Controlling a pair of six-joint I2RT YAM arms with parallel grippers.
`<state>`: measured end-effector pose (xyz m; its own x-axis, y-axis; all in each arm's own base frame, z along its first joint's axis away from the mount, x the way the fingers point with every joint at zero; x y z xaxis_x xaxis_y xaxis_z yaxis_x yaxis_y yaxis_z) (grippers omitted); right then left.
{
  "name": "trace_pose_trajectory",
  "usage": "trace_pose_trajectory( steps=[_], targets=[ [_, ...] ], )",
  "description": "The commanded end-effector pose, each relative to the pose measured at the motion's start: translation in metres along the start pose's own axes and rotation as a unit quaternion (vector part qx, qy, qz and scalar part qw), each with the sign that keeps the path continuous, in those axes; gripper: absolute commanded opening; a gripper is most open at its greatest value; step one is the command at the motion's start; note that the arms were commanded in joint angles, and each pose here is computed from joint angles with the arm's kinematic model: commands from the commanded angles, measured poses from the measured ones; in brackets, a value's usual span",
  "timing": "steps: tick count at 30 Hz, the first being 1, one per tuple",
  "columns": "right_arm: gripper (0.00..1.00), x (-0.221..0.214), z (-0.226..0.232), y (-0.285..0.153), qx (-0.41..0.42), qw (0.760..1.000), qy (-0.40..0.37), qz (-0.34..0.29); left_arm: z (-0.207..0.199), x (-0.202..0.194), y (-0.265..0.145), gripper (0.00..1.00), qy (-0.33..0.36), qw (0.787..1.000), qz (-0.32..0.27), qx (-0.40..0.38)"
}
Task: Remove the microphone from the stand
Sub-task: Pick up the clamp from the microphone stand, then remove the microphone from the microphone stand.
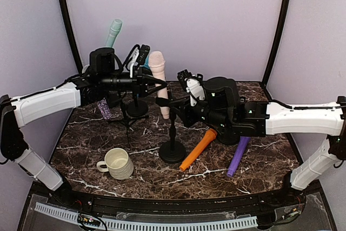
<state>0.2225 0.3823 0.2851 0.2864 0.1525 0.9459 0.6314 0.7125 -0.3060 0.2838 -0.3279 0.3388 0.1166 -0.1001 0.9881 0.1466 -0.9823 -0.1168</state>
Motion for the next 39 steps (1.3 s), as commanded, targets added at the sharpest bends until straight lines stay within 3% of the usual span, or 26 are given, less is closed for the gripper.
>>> trace_pose_trajectory(
  steps=[1,4,15,17,21,23,39],
  targets=[
    [0.08,0.007,0.001,0.002,0.003,1.000,0.013,-0.004,-0.014,0.017,-0.009,0.21,0.032,0.999,-0.020,-0.006],
    [0.02,0.007,-0.001,0.000,-0.001,1.000,0.012,-0.005,-0.014,0.019,-0.011,0.19,0.037,0.999,-0.023,-0.003],
    [0.00,-0.003,0.001,-0.006,0.013,0.999,-0.026,0.019,-0.013,0.050,-0.034,0.05,0.092,0.992,-0.040,0.079],
    [0.10,-0.005,0.000,-0.007,0.011,0.999,-0.028,0.024,-0.011,0.055,-0.040,0.05,0.103,0.989,-0.039,0.101],
    [0.54,-0.001,0.000,-0.011,0.013,1.000,-0.020,0.016,-0.009,0.064,-0.050,0.05,0.119,0.983,-0.041,0.136],
    [0.64,0.002,0.000,-0.013,0.016,1.000,-0.015,0.008,-0.010,0.068,-0.055,0.05,0.125,0.980,-0.044,0.146],
    [0.80,-0.020,0.004,-0.003,0.036,0.999,0.008,0.012,-0.015,0.076,-0.070,0.05,0.140,0.973,-0.055,0.177]
  ],
)
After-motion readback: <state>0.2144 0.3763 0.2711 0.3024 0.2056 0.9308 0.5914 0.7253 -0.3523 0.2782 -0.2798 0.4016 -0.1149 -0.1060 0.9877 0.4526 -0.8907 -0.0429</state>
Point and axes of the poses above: each gripper's point midway between its finger pads, its own y axis out along the fingers, its own z axis along the line the jaws close on, x = y × z, the point moved 3 cm from there along -y, back along the fingers, and after that the axes turned 1 degree about y, right-handed, at the moved point
